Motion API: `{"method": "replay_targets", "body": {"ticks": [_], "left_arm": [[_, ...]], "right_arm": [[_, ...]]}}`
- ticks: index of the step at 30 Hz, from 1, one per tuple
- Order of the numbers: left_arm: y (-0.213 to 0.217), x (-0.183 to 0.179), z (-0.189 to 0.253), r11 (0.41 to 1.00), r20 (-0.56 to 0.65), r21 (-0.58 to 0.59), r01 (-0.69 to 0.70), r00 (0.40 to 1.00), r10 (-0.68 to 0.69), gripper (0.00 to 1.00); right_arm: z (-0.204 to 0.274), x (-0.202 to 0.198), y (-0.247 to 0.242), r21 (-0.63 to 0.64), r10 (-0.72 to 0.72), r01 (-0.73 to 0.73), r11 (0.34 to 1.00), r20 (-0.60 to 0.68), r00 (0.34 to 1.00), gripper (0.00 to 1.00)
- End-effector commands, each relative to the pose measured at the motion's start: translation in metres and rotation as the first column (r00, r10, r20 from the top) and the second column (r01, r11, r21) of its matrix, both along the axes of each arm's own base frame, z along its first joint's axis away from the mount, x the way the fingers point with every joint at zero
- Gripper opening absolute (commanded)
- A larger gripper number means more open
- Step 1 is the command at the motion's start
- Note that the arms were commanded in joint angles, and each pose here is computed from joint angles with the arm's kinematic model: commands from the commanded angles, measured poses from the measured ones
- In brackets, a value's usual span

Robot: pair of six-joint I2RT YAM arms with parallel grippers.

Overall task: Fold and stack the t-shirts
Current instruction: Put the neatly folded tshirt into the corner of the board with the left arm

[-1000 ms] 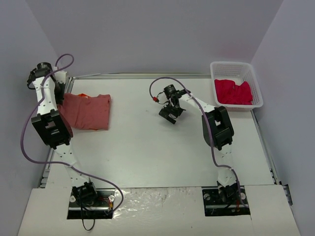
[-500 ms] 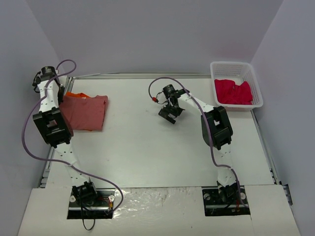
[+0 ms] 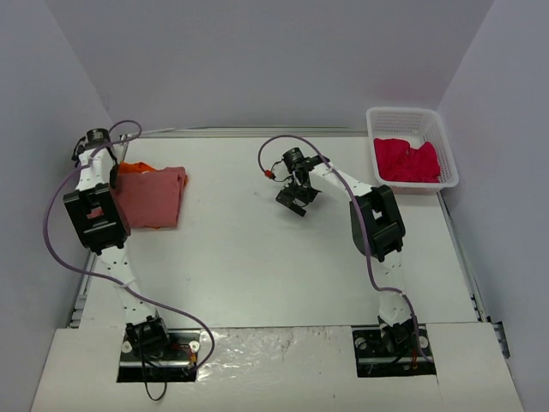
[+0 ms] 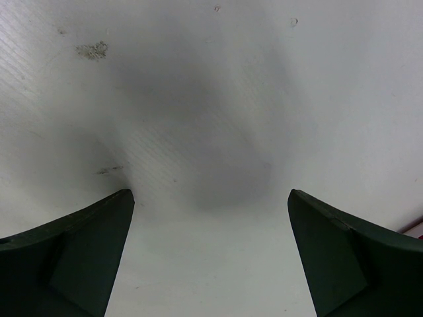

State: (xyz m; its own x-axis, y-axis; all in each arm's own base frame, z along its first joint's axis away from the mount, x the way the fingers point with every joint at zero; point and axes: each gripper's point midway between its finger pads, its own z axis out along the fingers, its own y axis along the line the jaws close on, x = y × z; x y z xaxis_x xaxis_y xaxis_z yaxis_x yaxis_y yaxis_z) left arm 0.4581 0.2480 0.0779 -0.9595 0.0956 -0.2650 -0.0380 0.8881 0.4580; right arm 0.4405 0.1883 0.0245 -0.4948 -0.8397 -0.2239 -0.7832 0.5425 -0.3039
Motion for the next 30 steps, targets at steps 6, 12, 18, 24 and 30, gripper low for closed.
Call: {"method": "replay_targets", "body": {"ticks": [6,12,18,24,30], "left_arm": [[-0.038,0.037,0.132,0.983,0.225,0.160,0.087,0.967,-0.122,0.02],[-0.023,0.031,0.097,0.977,0.143,0.210,0.034,0.988,-0.065,0.09],[0.000,0.017,0.056,0.961,0.076,0.278,-0.009,0.997,-0.013,0.09],[0.028,0.009,0.044,0.930,0.051,0.362,-0.062,0.998,0.047,0.23],[0.040,0.012,0.050,0.907,0.080,0.410,-0.098,0.994,0.071,0.46]], "right_arm": [[-0.033,-0.022,-0.013,-0.091,0.006,-0.017,0.996,-0.116,0.993,1.00],[-0.033,-0.024,-0.018,-0.104,0.005,-0.018,0.994,-0.119,0.993,1.00],[-0.035,-0.024,-0.018,-0.099,0.004,-0.017,0.995,-0.124,0.992,1.00],[-0.034,-0.025,-0.020,-0.108,0.003,-0.017,0.994,-0.126,0.992,1.00],[-0.034,-0.027,-0.021,-0.115,0.001,-0.016,0.993,-0.129,0.992,1.00]]}}
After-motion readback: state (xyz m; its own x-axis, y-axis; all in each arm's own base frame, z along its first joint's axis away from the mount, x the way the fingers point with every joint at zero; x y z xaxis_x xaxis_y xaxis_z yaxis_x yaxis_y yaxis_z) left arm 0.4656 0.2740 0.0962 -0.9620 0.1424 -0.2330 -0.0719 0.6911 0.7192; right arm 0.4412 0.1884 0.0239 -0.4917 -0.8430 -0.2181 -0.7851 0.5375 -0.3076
